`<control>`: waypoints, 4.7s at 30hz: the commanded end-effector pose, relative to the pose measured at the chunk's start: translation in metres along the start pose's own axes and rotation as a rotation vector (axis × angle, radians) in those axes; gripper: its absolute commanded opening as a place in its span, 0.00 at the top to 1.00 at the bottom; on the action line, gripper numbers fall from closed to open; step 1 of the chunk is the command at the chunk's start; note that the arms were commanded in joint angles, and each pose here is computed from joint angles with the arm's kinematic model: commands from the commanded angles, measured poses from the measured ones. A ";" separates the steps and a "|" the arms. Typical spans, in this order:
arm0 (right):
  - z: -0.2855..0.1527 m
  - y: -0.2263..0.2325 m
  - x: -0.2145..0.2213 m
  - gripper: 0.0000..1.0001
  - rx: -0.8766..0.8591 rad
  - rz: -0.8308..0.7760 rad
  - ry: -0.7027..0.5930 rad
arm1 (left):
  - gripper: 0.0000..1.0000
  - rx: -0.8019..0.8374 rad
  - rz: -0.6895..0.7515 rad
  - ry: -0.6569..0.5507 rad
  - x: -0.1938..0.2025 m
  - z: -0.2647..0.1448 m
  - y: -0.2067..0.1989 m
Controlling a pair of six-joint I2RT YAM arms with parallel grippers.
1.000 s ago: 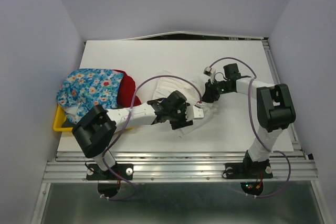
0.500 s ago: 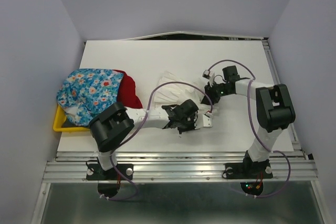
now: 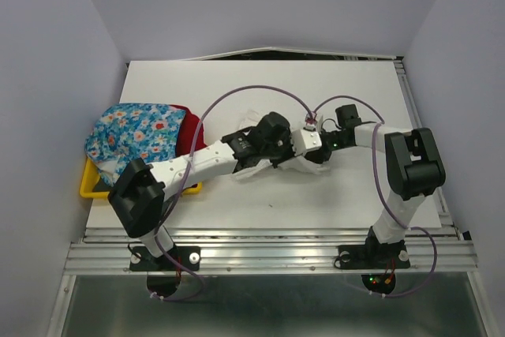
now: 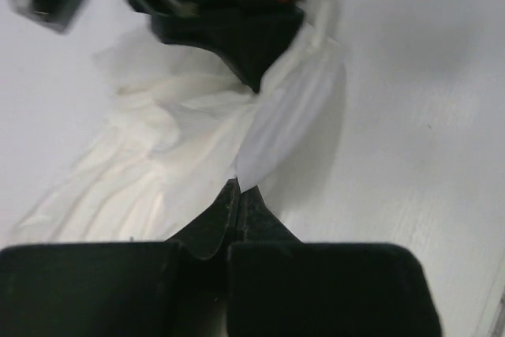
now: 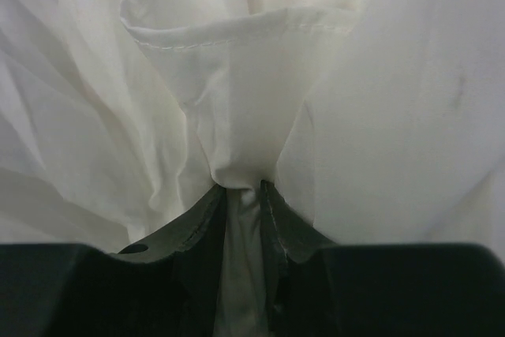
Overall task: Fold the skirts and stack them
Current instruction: Fold the skirt
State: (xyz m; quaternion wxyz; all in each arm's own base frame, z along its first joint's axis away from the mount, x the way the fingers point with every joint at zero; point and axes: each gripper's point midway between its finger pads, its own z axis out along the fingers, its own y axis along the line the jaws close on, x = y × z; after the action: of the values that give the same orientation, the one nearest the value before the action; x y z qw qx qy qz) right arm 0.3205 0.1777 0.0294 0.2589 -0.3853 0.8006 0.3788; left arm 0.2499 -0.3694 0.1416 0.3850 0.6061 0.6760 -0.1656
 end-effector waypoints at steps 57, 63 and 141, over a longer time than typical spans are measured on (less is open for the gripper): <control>-0.058 0.040 0.005 0.92 -0.116 0.603 -0.015 | 0.40 -0.049 0.253 0.053 0.006 0.090 0.115; -0.063 0.037 0.012 0.82 -0.048 0.616 0.030 | 0.28 -0.123 0.228 -0.031 -0.023 0.029 0.114; 0.048 -0.040 -0.075 0.61 -0.141 0.235 0.065 | 1.00 0.214 0.120 0.019 -0.008 -0.026 -0.129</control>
State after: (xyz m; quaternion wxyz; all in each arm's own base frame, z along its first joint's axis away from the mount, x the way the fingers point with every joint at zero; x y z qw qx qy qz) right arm 0.4336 0.2235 0.0320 0.1886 -0.2986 0.8327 0.4264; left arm 0.1151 -0.3675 0.0816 0.2910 0.7136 0.6175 -0.1571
